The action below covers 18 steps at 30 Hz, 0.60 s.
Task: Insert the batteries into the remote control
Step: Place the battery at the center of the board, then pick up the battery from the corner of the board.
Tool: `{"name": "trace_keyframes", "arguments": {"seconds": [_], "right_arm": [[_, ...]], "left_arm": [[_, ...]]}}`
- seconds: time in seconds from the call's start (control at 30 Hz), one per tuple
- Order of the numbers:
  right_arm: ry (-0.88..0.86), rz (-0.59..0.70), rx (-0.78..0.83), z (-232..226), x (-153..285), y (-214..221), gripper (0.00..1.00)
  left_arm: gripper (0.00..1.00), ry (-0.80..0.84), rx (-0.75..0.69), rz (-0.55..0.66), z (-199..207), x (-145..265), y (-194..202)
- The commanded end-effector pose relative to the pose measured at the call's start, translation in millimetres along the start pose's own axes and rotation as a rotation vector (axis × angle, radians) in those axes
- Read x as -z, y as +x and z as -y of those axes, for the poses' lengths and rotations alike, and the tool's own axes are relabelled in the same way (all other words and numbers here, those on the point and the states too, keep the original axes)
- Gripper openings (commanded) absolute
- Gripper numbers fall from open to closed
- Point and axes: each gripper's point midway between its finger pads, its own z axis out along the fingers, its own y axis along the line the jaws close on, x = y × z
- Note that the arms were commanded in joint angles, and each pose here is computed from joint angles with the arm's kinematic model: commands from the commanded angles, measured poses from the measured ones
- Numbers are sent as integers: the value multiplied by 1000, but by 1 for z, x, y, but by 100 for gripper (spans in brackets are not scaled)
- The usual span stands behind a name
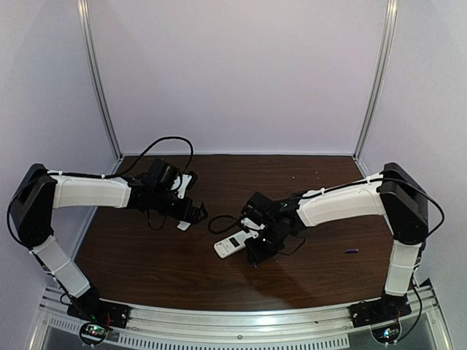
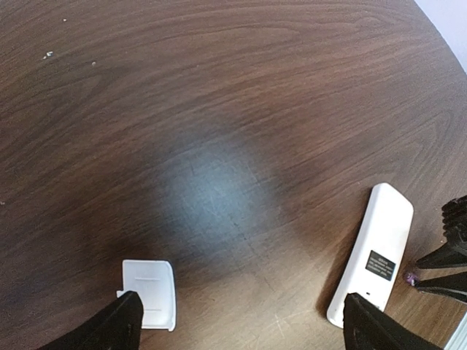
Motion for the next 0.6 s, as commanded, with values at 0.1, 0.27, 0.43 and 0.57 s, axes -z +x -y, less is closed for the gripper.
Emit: {"name": "trace_keyframes", "arguments": {"seconds": [0.1, 0.27, 0.43, 0.57], "right_arm": [[45, 28, -7, 3, 6, -6, 34], [42, 116, -1, -4, 43, -25, 51], [107, 158, -67, 29, 70, -18, 63], [208, 150, -235, 92, 88, 19, 65]], "left_arm": [[97, -3, -2, 54, 1, 6, -11], [97, 10, -9, 53, 3, 4, -12], [97, 18, -21, 59, 5, 4, -16], [97, 33, -29, 62, 8, 4, -18]]}}
